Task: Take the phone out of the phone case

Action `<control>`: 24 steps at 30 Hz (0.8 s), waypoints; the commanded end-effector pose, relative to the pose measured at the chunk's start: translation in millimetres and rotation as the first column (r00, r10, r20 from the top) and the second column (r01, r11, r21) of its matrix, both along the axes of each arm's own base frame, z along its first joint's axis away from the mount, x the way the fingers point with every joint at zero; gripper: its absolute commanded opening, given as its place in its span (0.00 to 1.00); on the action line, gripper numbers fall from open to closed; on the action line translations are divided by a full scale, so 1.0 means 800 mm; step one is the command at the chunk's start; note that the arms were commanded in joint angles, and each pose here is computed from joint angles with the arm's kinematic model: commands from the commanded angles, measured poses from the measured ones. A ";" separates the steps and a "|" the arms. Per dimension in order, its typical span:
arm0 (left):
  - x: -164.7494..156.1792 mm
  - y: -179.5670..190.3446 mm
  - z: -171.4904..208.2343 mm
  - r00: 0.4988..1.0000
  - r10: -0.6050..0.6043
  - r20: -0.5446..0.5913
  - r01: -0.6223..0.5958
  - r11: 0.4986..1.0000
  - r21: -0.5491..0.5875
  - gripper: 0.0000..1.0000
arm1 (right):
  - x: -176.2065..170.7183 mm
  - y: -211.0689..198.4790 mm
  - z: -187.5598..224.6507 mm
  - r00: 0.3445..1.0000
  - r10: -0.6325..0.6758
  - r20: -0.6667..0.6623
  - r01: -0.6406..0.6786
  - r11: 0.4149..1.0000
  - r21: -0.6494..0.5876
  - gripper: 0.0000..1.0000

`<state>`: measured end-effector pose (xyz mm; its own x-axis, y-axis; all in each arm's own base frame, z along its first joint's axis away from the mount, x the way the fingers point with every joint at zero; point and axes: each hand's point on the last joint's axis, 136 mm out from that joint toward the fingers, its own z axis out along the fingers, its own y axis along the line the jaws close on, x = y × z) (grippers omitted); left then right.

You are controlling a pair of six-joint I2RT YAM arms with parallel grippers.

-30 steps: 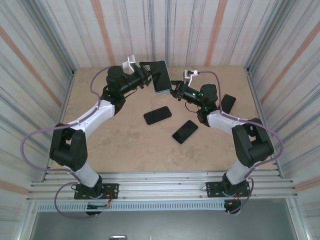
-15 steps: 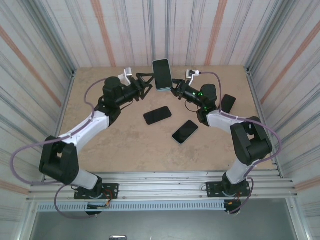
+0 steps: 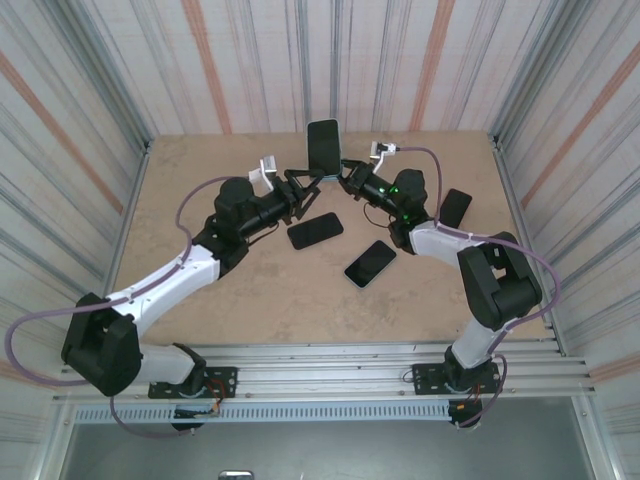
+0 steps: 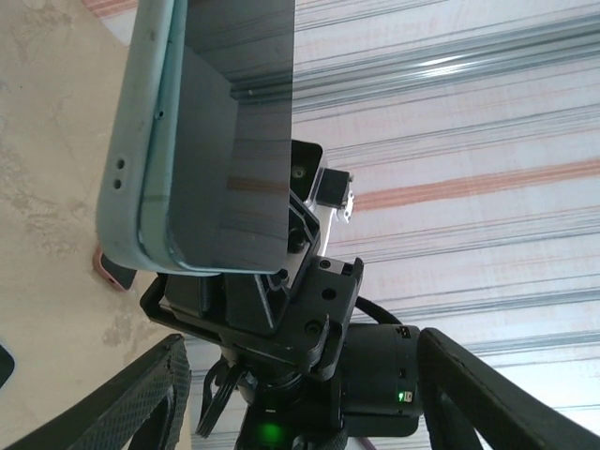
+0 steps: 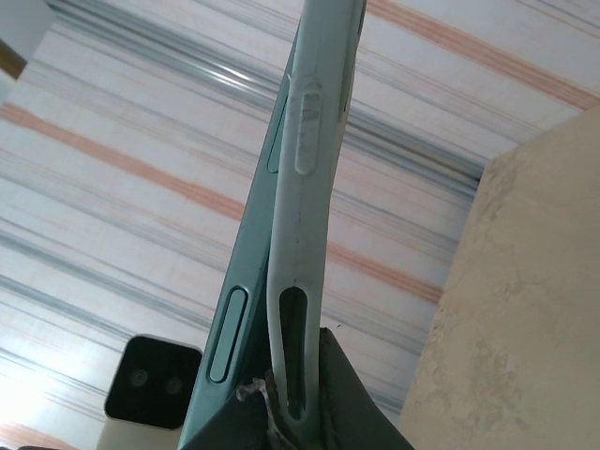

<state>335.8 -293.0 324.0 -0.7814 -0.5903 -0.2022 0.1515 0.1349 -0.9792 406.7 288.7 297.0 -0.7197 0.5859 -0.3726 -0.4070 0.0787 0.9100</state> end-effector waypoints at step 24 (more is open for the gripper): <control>0.044 -0.006 -0.013 0.993 0.108 -0.041 -0.111 0.990 -0.084 0.59 | -0.023 0.002 0.023 0.989 -0.061 0.132 0.058 0.998 0.022 0.08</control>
<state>360.2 -304.0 303.9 -0.7632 -0.6342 -0.1240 0.0856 0.0910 -0.9922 403.1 290.6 276.0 -0.6824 0.6122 -0.3994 -0.4025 0.1414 0.9044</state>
